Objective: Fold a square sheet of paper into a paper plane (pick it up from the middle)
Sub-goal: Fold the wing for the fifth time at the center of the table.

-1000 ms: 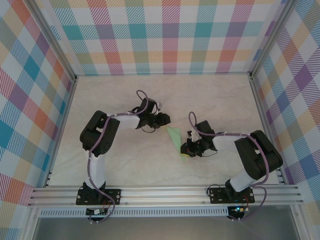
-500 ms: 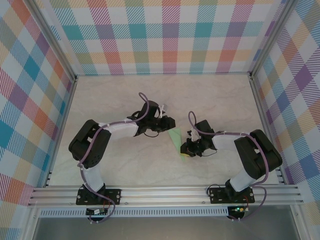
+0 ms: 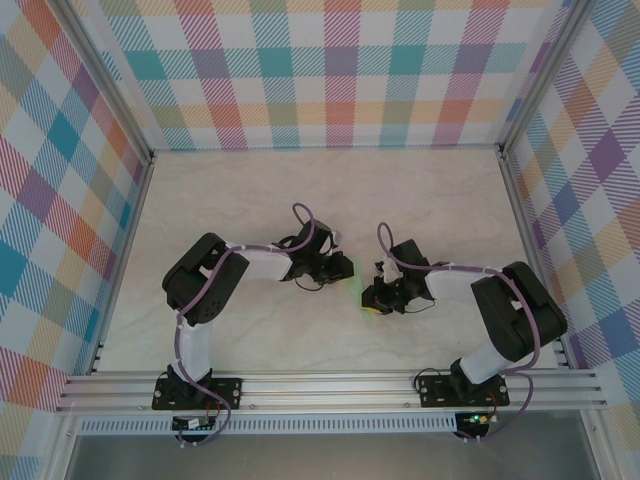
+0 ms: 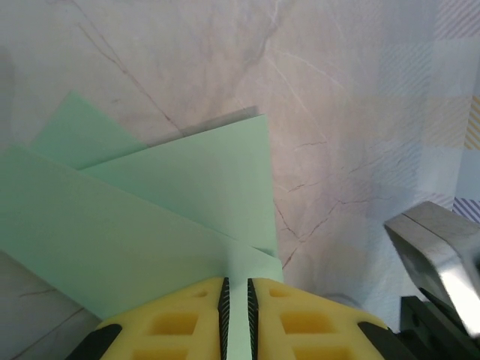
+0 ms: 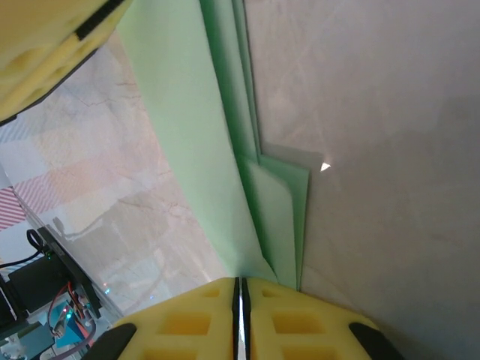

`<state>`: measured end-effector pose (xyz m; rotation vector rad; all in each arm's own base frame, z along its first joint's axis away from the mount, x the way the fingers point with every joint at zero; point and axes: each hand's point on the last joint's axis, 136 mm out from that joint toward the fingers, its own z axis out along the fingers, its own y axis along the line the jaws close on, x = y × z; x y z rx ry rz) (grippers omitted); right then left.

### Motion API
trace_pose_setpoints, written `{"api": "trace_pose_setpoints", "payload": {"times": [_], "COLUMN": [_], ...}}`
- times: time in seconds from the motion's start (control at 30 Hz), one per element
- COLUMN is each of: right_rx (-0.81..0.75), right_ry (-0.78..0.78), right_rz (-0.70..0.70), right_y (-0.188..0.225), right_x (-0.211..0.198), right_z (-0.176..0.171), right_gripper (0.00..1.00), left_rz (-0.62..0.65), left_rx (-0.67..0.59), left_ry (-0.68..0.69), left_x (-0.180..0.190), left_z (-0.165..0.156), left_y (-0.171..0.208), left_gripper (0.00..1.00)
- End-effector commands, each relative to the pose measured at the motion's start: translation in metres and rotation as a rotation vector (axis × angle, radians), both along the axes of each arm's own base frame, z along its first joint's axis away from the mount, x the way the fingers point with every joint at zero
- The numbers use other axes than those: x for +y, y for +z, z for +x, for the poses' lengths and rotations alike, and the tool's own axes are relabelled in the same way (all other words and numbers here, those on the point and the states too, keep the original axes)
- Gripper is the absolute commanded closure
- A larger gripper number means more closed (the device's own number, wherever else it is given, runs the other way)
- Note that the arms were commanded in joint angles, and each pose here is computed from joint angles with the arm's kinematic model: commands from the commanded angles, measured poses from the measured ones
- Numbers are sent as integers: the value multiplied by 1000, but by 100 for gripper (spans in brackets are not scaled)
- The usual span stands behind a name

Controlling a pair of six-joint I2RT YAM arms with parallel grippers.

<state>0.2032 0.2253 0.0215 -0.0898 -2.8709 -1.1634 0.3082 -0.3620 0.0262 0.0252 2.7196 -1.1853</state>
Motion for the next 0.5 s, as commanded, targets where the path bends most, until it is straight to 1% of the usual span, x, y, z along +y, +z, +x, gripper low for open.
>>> {"api": "trace_pose_setpoints", "payload": {"times": [0.0,0.13,0.37,0.47], "right_rx": [-33,-53,-26,-5], "right_ry": [11,11,65,70], "right_rz": [42,46,65,20], "right_y": [28,34,27,13], "right_x": [9,17,40,38], "right_z": [6,18,26,27], "right_gripper": [87,87,87,86], "left_rz": [57,59,65,72], "left_rx": [27,33,43,43], "left_ry": [-4,-7,-14,-12], "left_x": [9,8,8,9], "left_z": [-6,-6,-8,-8], "left_y": [-19,-21,-25,-26], "left_gripper": [83,83,83,83]}}
